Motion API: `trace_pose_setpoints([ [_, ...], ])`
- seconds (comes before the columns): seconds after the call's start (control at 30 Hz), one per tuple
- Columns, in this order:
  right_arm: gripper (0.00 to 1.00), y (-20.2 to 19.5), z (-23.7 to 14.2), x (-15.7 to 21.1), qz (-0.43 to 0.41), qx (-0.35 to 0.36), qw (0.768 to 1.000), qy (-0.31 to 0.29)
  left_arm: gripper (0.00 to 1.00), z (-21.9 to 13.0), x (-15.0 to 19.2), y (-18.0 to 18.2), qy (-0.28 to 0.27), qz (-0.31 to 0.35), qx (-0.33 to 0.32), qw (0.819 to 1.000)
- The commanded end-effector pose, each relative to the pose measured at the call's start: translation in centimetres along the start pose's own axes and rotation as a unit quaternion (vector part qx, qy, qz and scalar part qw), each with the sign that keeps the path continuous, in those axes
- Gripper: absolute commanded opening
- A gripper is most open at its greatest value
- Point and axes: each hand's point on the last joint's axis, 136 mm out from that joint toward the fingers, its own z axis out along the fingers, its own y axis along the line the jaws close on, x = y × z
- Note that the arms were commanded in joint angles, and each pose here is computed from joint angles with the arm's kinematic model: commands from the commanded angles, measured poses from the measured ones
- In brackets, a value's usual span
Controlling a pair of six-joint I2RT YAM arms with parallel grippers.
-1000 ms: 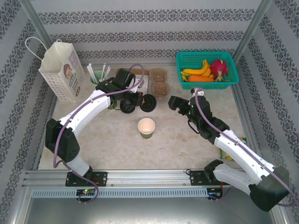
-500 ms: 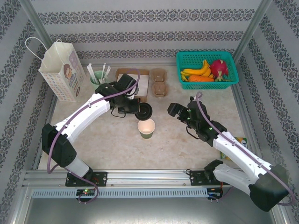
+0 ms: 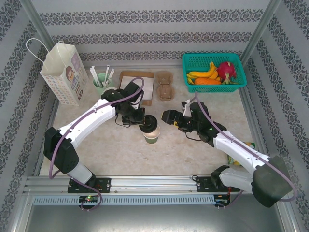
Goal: Pack the takeout coffee
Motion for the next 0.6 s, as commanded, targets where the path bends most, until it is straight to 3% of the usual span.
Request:
trace_pose_setpoints([
  [0.0,0.98,2.1,0.8,0.8,-0.018,-0.044,0.999,0.023,0.0,0.2,0.5,-1.1,-0.004,0.006,0.019,1.0],
  [0.57,0.98,1.2,2.7,3.0,-0.02,-0.048,0.996,0.071,0.0,1.5,1.6,-0.8,0.011,0.013,0.015,1.0],
])
